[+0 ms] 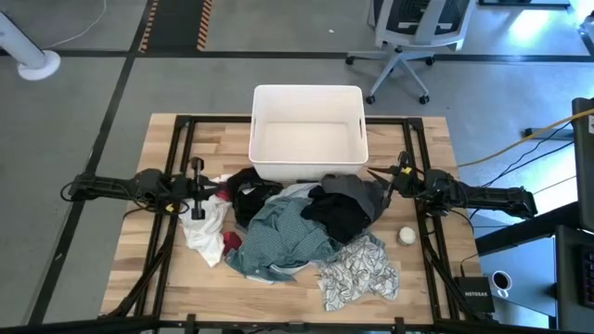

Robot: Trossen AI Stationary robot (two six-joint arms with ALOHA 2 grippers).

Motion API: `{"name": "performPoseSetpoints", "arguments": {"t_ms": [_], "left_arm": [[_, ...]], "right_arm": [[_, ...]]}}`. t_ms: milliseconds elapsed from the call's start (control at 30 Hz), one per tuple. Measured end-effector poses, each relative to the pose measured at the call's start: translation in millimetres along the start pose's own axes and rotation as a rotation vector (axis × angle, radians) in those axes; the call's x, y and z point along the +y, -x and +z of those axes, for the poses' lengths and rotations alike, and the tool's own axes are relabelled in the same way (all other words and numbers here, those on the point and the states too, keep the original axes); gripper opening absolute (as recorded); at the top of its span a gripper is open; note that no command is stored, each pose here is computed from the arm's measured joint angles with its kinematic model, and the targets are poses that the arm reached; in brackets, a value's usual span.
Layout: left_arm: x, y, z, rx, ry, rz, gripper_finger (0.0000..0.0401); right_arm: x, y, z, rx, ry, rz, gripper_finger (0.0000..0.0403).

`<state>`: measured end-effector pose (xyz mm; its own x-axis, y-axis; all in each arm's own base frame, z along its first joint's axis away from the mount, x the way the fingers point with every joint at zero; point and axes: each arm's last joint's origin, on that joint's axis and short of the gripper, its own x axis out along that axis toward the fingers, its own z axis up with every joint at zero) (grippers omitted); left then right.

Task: Sort clothes
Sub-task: Put the gray short into the white bin

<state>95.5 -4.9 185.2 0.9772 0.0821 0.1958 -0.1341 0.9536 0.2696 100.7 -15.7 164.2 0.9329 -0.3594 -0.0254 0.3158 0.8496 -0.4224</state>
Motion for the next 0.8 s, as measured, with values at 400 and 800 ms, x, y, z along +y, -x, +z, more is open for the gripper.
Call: {"name": "performPoseSetpoints", "arguments": {"t_ms": [400, 800], "left_arm": [[6, 2, 17, -0.171, 0.015, 0.065, 0.0001], [9, 4, 24, -0.253, 0.065, 0.088, 0.0001]], "right_arm": [[1, 0, 6, -0.08, -0.241, 0.086, 0.0051], [-19, 8, 52, -0.387, -0.188, 0.095, 0.0051]]}}
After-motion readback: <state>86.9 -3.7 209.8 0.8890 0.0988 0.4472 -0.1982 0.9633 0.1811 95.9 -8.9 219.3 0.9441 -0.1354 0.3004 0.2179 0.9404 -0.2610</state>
